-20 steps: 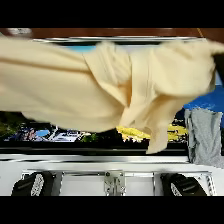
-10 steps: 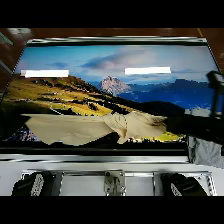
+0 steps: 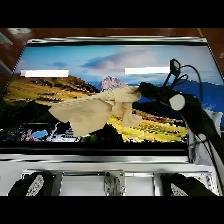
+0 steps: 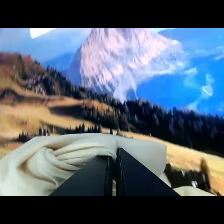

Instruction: Fold the shirts.

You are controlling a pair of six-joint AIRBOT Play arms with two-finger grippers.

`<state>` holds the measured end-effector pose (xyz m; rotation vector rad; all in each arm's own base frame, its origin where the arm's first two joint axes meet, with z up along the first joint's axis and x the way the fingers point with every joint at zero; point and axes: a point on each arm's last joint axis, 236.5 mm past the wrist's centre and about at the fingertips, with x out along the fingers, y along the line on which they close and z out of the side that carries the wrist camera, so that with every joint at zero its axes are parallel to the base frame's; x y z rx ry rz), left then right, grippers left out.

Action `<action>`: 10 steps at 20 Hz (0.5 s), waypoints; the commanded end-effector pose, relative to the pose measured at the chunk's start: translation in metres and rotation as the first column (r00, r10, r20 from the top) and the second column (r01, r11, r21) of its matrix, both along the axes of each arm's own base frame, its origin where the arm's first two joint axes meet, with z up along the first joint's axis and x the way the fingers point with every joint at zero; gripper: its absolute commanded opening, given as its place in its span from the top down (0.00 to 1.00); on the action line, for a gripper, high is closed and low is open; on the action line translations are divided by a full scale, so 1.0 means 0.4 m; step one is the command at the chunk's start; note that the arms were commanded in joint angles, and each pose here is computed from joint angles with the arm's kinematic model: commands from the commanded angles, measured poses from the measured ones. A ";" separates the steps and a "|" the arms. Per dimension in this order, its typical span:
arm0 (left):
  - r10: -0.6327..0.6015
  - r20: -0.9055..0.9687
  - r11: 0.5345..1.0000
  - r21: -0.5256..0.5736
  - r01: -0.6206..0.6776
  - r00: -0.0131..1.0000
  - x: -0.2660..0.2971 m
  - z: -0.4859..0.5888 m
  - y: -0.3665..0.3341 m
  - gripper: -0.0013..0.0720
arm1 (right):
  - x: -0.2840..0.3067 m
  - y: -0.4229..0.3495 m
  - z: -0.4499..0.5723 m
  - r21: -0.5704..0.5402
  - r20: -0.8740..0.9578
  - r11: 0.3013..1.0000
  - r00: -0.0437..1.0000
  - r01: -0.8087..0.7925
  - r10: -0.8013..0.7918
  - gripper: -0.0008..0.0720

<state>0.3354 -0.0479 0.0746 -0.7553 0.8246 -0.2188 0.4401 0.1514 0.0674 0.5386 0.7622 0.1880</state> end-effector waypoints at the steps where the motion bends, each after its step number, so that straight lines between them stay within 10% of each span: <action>1: -0.007 -0.108 1.000 0.012 0.008 0.994 0.069 -0.174 -0.035 0.93 | 0.074 0.007 -0.160 0.060 -0.074 0.994 0.994 0.091 -0.086 0.90; 5: -0.045 -0.267 0.999 0.000 0.047 0.963 0.073 -0.349 -0.099 0.93 | 0.038 0.018 -0.278 0.037 -0.214 0.997 0.975 0.073 -0.064 0.88; 6: -0.039 -0.285 0.999 -0.007 0.038 0.958 0.077 -0.365 -0.095 0.92 | 0.045 0.014 -0.270 0.039 -0.199 0.996 0.977 0.079 -0.070 0.71; 8: -0.007 -0.272 1.000 -0.013 0.004 0.962 0.103 -0.347 -0.059 0.58 | 0.068 -0.011 -0.229 0.042 -0.152 0.994 0.984 0.099 -0.091 0.15; 10: 0.005 -0.255 0.999 -0.050 -0.019 0.967 0.126 -0.289 -0.004 0.07 | 0.088 -0.070 -0.160 0.032 -0.091 0.992 0.988 0.124 -0.121 0.13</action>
